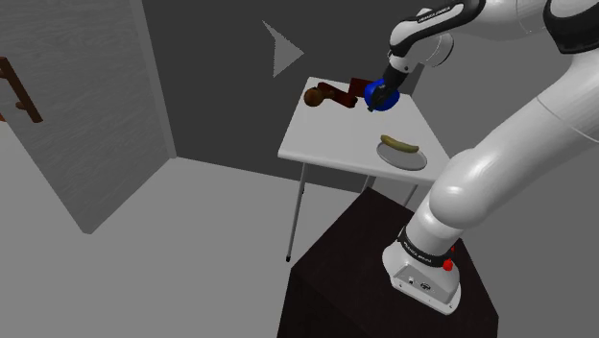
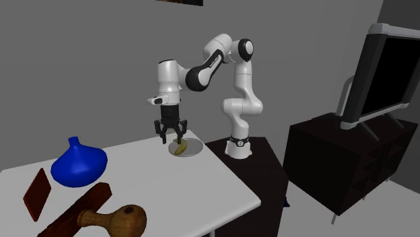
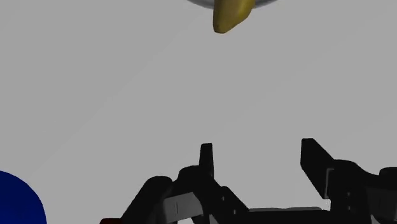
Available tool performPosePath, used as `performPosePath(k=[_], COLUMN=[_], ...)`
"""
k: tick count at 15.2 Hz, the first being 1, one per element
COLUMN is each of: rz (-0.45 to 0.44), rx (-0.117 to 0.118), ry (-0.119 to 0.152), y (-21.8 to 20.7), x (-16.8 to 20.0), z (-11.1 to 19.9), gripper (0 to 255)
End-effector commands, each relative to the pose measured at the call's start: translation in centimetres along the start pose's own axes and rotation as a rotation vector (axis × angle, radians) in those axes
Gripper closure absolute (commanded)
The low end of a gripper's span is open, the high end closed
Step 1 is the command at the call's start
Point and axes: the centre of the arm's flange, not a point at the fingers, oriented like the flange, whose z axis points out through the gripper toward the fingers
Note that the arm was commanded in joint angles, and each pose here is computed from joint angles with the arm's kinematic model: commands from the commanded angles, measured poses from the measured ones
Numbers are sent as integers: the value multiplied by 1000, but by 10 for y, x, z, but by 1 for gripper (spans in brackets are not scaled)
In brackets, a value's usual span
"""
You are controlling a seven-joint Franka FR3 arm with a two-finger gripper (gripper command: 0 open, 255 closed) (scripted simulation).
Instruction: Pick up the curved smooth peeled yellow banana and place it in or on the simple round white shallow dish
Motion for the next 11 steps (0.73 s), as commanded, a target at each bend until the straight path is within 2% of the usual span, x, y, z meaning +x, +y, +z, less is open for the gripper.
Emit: performPosePath(k=[1, 11], rz=[2, 20], rx=[-5, -34], ry=[-32, -238], y=[-1, -5], x=[-14, -109], z=[7, 39], gripper=[0, 0])
